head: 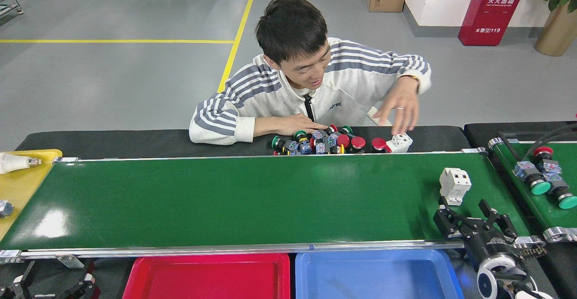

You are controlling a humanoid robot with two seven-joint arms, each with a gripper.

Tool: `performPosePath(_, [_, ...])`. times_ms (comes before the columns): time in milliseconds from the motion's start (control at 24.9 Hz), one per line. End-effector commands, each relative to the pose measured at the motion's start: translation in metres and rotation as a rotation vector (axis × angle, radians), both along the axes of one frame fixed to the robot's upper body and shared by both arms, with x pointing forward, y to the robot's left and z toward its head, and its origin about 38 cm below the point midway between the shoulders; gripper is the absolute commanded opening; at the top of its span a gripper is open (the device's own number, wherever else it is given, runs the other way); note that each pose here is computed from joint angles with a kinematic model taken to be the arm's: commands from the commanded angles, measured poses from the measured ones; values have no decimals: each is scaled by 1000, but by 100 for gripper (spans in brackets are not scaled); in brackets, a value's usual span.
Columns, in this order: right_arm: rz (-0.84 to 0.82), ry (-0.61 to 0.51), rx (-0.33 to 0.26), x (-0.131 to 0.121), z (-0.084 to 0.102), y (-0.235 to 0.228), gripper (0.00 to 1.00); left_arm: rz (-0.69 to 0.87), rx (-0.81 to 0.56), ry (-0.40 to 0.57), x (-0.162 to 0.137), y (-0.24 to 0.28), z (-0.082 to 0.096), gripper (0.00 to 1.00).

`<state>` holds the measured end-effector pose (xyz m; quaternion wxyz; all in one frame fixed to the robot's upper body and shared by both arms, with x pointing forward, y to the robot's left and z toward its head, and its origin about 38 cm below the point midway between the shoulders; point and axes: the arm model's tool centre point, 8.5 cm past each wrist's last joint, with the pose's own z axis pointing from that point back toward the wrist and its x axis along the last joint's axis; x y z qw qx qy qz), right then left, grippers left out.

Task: Pick switch part from conveyor to tray

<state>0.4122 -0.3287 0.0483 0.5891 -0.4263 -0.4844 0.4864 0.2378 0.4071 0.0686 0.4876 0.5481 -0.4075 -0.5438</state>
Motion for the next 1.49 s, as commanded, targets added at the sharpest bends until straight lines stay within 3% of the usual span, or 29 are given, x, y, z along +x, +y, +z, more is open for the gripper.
performPosePath(0, [22, -26, 7, 11, 10, 10, 99, -5, 9, -18, 2, 1, 5, 100])
performPosePath(241, [47, -17, 20, 32, 11, 30, 97, -3, 8, -19, 4, 0, 5, 100])
performPosePath(281, [44, -14, 21, 34, 12, 29, 94, -3, 8, -19, 4, 0, 5, 100])
performPosePath(362, [53, 14, 21, 34, 10, 29, 74, -2, 6, -23, 5, 0, 6, 100])
performPosePath(482, [123, 15, 17, 34, 11, 35, 21, 1, 3, -21, 5, 0, 5, 100])
performPosePath(563, [125, 12, 18, 34, 11, 36, 4, 3, -1, -22, 4, -1, 4, 100])
performPosePath(804, [143, 4, 18, 23, 12, 43, 2, 11, -9, -18, 2, -2, 2, 100])
performPosePath(884, [181, -26, 24, 8, 19, 54, 2, 11, -11, -19, 1, -3, 2, 100])
performPosePath(1005, [281, -91, 26, -37, 34, 72, 2, 13, -10, -18, 0, -2, 2, 100])
performPosePath(1085, [382, -115, 32, -75, 40, 86, 7, 14, -10, -15, -1, -2, 1, 100])
performPosePath(1125, [444, -102, 45, -97, 33, 93, 23, 14, -10, -13, -1, -2, 1, 100])
performPosePath(1206, [581, -73, 73, -122, 18, 105, 98, 18, -10, -10, -2, -1, 0, 100])
performPosePath(1326, [672, -48, 109, -144, 7, 112, 100, 19, -10, -9, -3, 0, 0, 100])
performPosePath(1447, [635, -56, 106, -139, 9, 106, 100, 18, -7, -8, -3, 1, 0, 100])
